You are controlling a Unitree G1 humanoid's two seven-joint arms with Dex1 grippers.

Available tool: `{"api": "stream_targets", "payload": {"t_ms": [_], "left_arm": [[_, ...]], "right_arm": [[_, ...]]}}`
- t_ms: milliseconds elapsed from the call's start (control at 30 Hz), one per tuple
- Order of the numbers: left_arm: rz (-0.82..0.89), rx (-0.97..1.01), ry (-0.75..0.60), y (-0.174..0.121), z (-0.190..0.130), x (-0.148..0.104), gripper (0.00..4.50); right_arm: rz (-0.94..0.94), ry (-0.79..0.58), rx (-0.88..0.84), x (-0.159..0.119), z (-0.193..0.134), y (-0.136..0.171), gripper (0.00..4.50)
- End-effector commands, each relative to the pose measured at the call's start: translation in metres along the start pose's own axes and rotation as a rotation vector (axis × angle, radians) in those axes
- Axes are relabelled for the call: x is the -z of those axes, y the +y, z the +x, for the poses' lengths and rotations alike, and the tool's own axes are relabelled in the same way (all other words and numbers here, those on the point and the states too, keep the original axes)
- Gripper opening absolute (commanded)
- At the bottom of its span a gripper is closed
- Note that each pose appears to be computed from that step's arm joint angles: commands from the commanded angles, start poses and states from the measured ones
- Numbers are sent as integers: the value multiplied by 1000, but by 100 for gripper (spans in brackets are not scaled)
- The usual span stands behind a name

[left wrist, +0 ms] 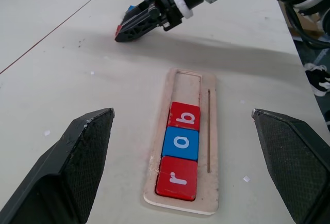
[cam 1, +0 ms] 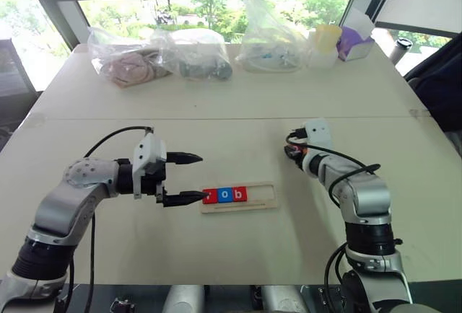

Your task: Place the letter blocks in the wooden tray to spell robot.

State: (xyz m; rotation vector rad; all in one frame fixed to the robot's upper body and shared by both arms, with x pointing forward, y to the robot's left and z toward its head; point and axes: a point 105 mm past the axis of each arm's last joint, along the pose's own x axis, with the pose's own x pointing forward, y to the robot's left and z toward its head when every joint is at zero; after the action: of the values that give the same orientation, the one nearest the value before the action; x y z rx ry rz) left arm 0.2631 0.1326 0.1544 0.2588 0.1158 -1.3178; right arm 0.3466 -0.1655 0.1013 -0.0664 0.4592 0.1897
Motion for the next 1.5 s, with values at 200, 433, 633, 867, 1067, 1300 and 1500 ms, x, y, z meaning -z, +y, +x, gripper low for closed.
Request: {"api": "stream_targets", "payload": {"t_ms": [200,433,633,867,1067,1300,1500], "left_arm": [[42,5,-20,1,1,-6,450],[44,28,-27,2,6,-5,450],[51,30,-29,4,7,-6,450],[54,22,-27,5,7,-6,450],[59,22,-34,5,10,-7,450],[65,14,-39,4,10,-8,450],[64,15,-41,0,8,-9,450]], "right_arm": [[55,49,40,26,-61,5,119],[119,89,113,39,-73,0,119],[125,99,92,42,-72,6,220],[-370,-78,-229,-3,-78,11,425],[-646,-28,-573,10,-85,0,425],[-738,86,-749,26,-76,-31,425],[-746,98,-788,26,-64,-42,425]]}}
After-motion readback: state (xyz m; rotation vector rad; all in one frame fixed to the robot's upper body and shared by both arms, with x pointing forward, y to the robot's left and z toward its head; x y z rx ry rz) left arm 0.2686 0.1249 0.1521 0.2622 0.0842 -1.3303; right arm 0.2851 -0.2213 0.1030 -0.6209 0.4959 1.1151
